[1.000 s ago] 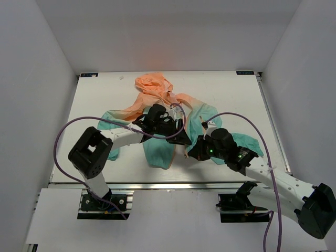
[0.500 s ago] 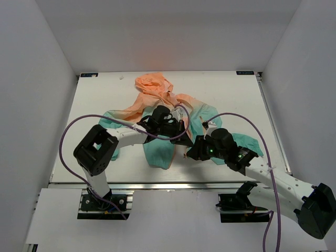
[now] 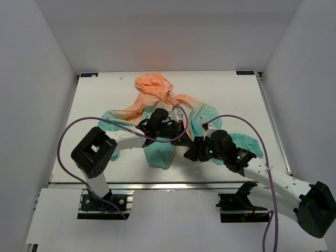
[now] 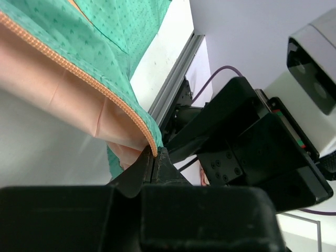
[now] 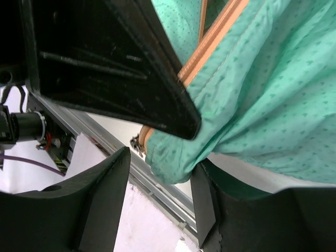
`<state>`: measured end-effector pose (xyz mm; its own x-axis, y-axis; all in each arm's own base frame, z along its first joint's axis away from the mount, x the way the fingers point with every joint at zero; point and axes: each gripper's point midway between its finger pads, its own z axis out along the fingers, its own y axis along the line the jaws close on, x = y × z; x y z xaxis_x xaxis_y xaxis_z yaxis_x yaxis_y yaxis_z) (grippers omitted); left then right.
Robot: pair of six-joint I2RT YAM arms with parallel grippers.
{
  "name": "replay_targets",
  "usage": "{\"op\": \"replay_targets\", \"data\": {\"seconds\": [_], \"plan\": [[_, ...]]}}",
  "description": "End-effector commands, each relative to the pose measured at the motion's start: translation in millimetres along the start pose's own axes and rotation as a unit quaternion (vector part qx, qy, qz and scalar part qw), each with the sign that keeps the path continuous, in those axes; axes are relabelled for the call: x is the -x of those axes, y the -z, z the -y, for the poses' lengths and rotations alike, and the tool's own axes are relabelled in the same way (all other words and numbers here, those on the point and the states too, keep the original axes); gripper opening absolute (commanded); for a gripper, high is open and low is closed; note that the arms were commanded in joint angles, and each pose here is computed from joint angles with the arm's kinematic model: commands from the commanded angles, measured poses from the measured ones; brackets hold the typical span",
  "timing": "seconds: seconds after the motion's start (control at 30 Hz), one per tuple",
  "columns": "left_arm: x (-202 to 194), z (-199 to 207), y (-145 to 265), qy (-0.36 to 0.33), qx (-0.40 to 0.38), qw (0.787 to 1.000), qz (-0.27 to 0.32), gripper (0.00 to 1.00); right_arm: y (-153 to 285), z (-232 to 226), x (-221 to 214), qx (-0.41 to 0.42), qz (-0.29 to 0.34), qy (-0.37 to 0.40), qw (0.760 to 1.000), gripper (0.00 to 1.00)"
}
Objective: Zip up the jacket
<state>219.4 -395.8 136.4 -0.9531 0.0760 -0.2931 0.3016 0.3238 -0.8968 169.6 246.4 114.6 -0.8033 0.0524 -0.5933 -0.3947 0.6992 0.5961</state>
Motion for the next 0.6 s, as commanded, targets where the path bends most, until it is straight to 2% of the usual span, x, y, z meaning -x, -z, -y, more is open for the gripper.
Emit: {"op": "replay_targets", "data": {"seconds": [0.0,0.1,0.17,0.23,0.4,0.47,0.57], "plan": [[6.3,35.3,8.8,-0.020,-0.041,0.999,0.024,0.00,-2.0,-6.9,13.4,0.013,0.031,-0.014,0.999,0.54],[5.8,36.4,9.8,-0.018,-0.042,0.999,0.027,0.00,-1.5,-9.7,18.3,0.020,0.045,-0.014,0.999,0.42],[6.7,35.2,10.2,-0.014,-0.039,0.999,0.033,0.00,0.5,-11.5,21.0,0.024,0.051,-0.012,0.998,0.29],[7.3,35.7,10.9,-0.013,-0.039,0.999,0.036,0.00,2.5,-13.3,21.5,0.030,0.056,-0.008,0.998,0.20],[10.5,33.9,11.9,-0.004,-0.028,0.998,0.054,0.00,4.2,-12.4,18.8,0.032,0.056,-0.008,0.998,0.10],[12.6,36.1,14.7,-0.006,-0.025,0.998,0.063,0.00,4.8,-13.3,17.0,0.037,0.055,-0.008,0.998,0.00],[17.0,32.6,17.3,-0.006,-0.006,0.997,0.081,0.00,6.2,-15.4,13.0,0.048,0.048,0.003,0.998,0.00]]}}
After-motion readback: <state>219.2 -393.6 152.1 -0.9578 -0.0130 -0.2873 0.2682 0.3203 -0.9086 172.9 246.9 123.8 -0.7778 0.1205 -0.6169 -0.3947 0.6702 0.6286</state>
